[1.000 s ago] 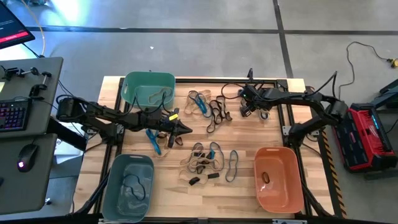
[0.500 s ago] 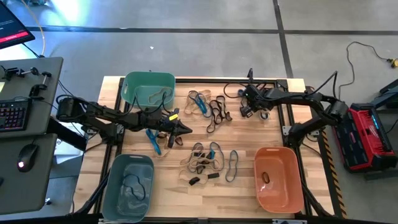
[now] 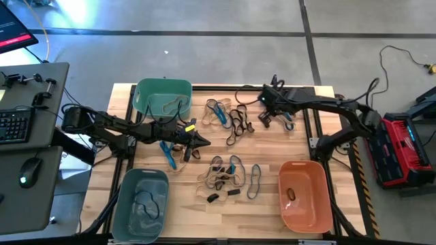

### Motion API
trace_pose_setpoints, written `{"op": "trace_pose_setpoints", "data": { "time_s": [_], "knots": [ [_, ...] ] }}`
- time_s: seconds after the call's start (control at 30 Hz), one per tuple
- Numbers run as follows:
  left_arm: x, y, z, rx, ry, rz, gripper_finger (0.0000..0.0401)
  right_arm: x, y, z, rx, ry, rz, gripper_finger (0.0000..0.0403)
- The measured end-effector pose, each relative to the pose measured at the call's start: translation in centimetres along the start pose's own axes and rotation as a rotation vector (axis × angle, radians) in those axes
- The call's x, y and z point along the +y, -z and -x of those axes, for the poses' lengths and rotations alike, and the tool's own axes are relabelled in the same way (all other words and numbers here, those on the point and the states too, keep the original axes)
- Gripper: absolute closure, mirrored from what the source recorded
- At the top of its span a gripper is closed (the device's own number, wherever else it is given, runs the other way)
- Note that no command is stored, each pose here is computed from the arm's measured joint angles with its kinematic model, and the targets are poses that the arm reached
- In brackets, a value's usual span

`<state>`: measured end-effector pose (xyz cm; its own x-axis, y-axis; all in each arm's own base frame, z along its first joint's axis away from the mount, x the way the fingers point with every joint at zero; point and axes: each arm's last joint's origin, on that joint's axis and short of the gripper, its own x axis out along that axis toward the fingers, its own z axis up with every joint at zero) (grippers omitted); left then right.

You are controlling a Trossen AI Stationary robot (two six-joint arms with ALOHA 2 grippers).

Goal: Sort rubber bands into baskets
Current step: Put the black rubber band into the orange bin

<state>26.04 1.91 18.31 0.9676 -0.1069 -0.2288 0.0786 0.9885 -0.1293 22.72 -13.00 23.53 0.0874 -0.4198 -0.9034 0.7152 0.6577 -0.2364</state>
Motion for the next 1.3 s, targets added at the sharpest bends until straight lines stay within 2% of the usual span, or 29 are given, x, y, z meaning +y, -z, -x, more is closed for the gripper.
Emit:
{"op": "trace_pose_setpoints", "data": {
  "time_s": [0.23, 0.43, 0.8, 1.1, 1.3],
  "knots": [
    [-0.3, 0.0, -0.1, 0.002, 0.012, -0.005, 0.0401, 2.9, -1.0, 6.4, -0.064, -0.024, 0.06, 0.0402],
    [-0.6, 0.1, -0.1, 0.003, 0.024, -0.01, 0.0401, 5.9, 0.6, 11.5, -0.085, -0.093, 0.104, 0.0402],
    [-0.6, 0.1, -0.1, 0.003, 0.024, -0.024, 0.0401, 10.7, 7.7, 19.4, -0.026, -0.302, 0.069, 0.0403],
    [-0.6, 0.1, -0.1, 0.003, 0.024, -0.024, 0.0401, 12.4, 14.3, 22.3, 0.138, -0.38, -0.013, 0.0403],
    [-0.6, 0.1, -0.1, 0.003, 0.023, -0.026, 0.0401, 12.8, 17.4, 23.0, 0.267, -0.379, -0.118, 0.0403]
  ]
}}
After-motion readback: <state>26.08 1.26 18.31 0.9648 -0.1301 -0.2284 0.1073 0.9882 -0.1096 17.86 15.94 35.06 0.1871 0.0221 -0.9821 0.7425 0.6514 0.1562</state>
